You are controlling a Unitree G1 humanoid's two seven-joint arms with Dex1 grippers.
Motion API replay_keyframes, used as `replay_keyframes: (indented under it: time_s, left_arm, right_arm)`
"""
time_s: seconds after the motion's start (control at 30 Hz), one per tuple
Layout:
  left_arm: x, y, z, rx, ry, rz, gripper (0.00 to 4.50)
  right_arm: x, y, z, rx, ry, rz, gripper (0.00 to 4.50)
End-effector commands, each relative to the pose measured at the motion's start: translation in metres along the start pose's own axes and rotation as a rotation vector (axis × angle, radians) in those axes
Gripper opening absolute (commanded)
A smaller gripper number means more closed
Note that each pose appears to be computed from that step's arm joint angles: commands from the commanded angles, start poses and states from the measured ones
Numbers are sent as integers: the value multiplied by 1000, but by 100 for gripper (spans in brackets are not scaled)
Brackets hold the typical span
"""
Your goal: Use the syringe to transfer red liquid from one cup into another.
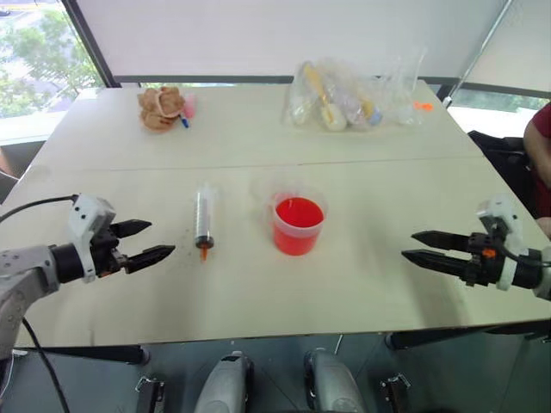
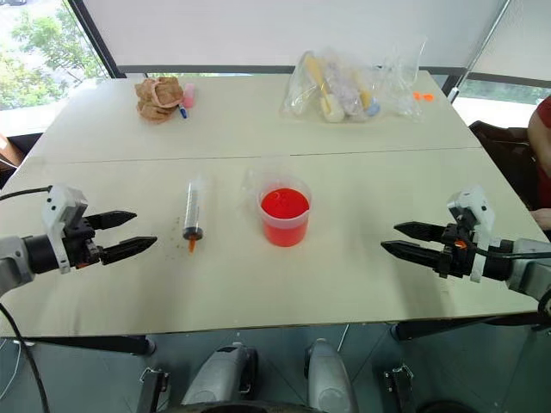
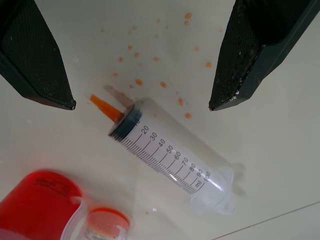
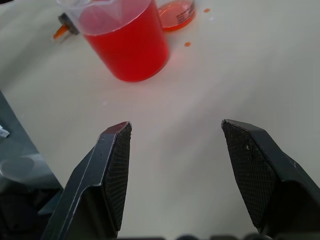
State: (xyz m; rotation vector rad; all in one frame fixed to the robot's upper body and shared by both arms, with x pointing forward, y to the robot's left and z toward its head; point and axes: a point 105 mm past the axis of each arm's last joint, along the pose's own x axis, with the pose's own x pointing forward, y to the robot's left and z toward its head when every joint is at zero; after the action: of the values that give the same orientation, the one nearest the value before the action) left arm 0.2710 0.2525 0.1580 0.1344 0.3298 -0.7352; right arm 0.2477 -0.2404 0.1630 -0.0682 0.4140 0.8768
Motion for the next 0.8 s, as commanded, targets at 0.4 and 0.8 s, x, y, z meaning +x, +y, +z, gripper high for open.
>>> replay_keyframes:
  time_s: [0.4,0.8]
  left_arm:
    - [10,4,9,-24,64,38,448]
    - [43,21,57,-106,393,155,448]
  right_arm:
    - [11,12,23,-128,-25,18,300]
    - [21,11,73,-328,-91,-50,300]
